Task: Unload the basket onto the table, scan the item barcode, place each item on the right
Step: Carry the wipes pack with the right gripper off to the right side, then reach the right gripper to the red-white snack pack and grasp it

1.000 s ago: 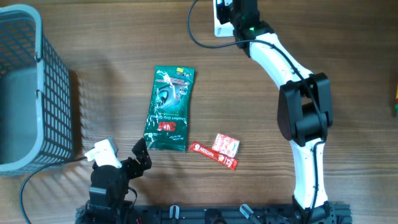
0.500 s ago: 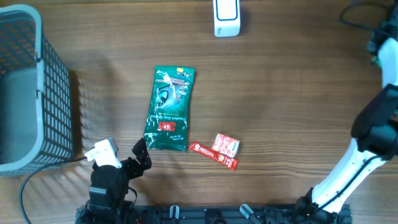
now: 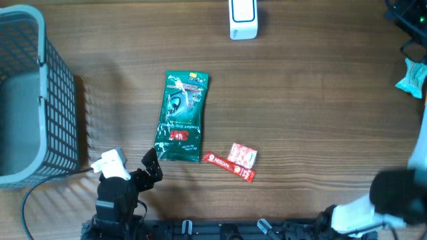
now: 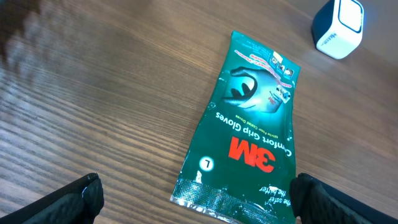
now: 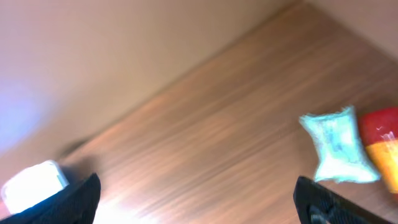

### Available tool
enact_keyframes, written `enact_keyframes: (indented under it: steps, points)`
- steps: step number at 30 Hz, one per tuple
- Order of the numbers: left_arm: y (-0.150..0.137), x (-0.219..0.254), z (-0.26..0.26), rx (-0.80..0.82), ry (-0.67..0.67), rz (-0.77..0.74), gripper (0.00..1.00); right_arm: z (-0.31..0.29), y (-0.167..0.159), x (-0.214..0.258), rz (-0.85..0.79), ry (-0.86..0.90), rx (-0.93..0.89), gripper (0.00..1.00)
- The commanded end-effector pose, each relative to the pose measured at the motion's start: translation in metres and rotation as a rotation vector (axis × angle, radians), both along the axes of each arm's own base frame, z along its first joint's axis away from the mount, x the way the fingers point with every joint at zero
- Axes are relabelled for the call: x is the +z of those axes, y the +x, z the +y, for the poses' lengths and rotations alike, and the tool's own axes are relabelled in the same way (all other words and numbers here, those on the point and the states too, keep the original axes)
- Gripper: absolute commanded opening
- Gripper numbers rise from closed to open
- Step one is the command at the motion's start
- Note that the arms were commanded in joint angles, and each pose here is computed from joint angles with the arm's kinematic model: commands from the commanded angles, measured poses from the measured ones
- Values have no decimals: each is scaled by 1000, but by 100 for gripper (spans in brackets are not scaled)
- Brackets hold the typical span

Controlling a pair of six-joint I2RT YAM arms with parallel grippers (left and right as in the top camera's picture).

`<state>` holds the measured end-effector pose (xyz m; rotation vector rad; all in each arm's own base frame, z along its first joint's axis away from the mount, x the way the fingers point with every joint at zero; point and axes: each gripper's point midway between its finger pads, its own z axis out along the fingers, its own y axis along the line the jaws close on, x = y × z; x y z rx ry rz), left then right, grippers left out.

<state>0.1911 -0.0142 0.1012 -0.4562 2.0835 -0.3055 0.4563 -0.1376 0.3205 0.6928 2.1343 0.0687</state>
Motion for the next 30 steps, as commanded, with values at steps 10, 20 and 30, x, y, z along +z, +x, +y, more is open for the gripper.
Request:
enact_keyframes:
  steps: [10, 20, 30]
  points:
    - [0, -1, -2, -11, -2, -1, 100, 234, -185, -125, 808, 254, 407, 100]
    - [0, -1, -2, -11, -2, -1, 100, 313, -261, -303, 899, 513, 644, 81]
    - [0, -1, -2, -11, -2, -1, 100, 296, -245, -343, 745, 457, 520, 4]
